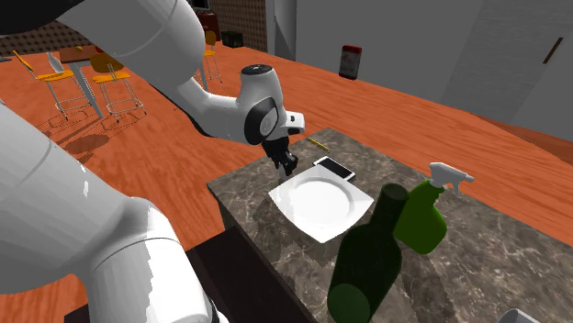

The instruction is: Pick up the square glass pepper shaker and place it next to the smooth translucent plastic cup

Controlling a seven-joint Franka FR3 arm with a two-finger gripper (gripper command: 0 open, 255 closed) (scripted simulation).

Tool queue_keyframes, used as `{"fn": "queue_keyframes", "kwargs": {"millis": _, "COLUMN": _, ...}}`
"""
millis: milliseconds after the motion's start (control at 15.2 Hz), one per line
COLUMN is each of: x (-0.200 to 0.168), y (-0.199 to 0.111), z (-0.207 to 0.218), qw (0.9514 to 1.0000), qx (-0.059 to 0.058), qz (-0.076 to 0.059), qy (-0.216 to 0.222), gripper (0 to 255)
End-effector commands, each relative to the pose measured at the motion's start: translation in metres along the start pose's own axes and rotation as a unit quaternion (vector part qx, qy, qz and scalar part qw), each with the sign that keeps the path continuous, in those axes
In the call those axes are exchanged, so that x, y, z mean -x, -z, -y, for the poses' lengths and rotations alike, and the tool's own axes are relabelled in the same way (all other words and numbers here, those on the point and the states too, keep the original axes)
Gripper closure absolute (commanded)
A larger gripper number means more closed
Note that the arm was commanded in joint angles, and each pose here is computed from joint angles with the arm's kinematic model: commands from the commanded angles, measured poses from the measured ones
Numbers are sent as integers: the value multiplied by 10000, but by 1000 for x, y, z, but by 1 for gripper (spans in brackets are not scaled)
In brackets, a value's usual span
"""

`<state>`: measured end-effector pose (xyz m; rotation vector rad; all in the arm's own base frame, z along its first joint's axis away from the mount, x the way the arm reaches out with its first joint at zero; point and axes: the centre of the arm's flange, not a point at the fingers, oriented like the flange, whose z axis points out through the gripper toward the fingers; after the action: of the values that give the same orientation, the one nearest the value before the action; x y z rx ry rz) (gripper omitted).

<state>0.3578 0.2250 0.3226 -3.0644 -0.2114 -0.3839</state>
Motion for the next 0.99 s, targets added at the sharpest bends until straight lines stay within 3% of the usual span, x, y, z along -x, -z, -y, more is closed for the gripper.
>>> {"fn": "queue_keyframes", "kwargs": {"millis": 0, "x": 0, "y": 0, "z": 0, "qw": 10000, "qx": 0, "qz": 3, "qy": 3, "gripper": 255}}
{"fn": "queue_keyframes", "kwargs": {"millis": 924, "x": -17, "y": 66, "z": 2, "qw": 10000, "qx": 0, "qz": 3, "qy": 3, "gripper": 255}}
